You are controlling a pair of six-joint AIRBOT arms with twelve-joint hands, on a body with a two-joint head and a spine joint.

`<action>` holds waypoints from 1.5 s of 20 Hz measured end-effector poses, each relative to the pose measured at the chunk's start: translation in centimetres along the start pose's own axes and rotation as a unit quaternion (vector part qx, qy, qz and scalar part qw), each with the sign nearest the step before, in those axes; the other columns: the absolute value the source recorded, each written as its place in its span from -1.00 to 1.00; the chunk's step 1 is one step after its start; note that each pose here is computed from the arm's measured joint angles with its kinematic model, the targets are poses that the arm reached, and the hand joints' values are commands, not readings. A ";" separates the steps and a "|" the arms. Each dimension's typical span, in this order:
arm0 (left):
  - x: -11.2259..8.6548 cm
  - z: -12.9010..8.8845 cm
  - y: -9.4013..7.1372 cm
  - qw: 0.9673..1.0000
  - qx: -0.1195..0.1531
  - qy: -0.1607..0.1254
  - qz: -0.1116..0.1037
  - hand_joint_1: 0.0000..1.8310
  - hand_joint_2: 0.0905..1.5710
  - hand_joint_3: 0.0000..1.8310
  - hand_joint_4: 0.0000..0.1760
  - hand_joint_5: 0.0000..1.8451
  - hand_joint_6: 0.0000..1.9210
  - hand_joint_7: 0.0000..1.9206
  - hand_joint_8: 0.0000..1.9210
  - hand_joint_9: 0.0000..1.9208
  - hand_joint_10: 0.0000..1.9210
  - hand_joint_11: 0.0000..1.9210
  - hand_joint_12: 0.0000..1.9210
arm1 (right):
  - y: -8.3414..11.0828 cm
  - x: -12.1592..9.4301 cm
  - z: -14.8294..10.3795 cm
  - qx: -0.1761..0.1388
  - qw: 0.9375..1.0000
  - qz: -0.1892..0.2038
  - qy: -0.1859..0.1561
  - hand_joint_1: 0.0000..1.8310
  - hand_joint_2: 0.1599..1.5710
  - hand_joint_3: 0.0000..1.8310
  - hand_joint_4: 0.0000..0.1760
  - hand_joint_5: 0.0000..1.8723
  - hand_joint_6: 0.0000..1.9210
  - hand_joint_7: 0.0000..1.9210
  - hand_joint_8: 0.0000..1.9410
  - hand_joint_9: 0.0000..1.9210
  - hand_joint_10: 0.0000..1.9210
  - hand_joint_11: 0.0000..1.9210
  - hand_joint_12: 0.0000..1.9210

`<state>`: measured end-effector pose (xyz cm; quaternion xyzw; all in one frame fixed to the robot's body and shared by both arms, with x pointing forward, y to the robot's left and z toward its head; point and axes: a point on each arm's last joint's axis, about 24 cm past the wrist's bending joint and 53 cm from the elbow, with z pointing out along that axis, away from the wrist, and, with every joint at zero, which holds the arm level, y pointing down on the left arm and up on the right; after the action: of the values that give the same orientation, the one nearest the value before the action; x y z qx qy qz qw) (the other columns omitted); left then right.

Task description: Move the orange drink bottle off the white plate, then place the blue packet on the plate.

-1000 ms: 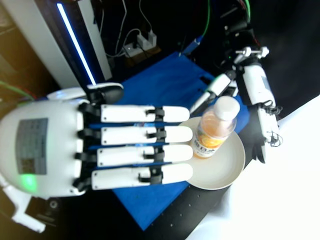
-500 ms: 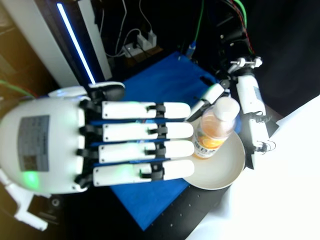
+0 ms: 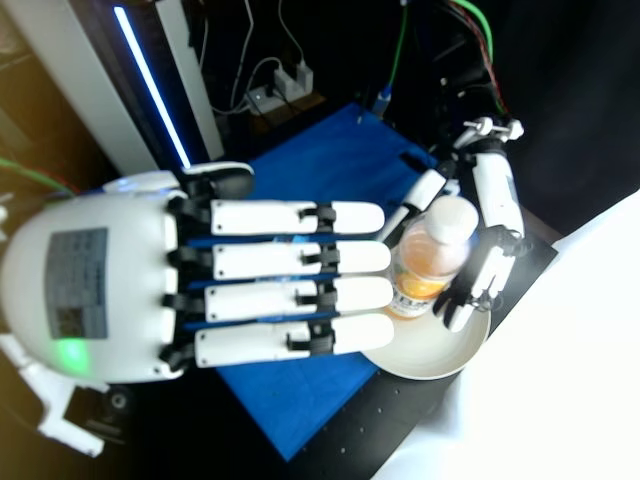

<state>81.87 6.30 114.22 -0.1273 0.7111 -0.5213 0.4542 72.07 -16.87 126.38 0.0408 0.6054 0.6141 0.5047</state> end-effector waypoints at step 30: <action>-2.6 -12.6 -4.3 0.994 0.092 0.055 0.019 0.33 0.42 -1.00 -1.00 -0.02 0.03 0.00 0.19 0.04 -0.52 -0.31 0.24 | 0.0 0.8 0.5 -0.004 1.000 0.011 0.002 -0.25 0.01 -1.00 -0.77 -0.54 -0.99 -0.54 -0.99 -0.64 -0.99 -0.83 -0.80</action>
<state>72.23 14.11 119.80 -0.0423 0.6861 -0.5823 0.4340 72.02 -15.99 126.08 0.0444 0.6034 0.6221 0.4969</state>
